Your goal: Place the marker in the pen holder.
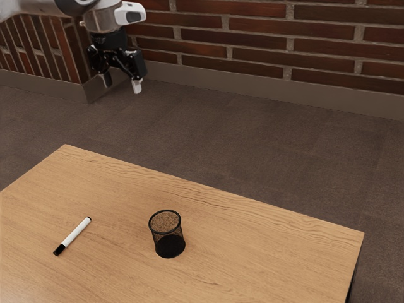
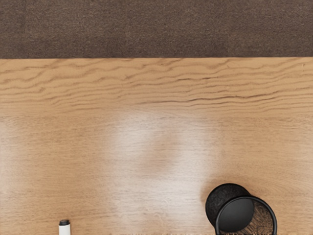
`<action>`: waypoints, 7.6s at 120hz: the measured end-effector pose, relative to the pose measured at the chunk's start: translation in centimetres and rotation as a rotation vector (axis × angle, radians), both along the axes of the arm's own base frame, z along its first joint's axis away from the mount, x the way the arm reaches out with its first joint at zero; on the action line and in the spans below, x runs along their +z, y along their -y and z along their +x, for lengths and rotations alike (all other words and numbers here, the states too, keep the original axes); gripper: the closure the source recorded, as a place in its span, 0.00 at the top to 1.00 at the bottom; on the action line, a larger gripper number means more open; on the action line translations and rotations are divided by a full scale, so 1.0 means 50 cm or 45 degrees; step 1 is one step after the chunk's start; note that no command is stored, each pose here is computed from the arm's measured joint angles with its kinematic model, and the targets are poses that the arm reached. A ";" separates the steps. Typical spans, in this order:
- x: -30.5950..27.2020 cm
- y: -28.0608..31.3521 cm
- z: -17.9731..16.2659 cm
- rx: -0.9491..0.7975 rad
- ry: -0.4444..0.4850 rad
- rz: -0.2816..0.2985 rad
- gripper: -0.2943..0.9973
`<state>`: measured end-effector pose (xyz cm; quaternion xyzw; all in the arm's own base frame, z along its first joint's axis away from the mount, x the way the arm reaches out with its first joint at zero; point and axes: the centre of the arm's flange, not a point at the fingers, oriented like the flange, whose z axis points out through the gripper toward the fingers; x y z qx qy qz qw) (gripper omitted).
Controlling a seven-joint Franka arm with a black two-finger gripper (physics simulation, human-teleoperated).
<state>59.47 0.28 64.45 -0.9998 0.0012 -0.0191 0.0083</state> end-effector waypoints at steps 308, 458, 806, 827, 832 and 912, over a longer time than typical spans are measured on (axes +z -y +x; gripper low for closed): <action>-0.823 -0.324 -0.327 -0.144 -0.485 -0.084 0.77; -0.490 -0.254 -0.082 -0.262 -0.288 0.235 0.16; -0.661 0.251 -0.036 -0.552 -1.008 0.279 0.21; -0.677 0.260 -0.009 -0.562 -0.986 0.309 0.20; -0.686 0.261 -0.007 -0.564 -0.989 0.312 0.20; -0.691 0.286 -0.015 -0.614 -0.927 0.330 0.29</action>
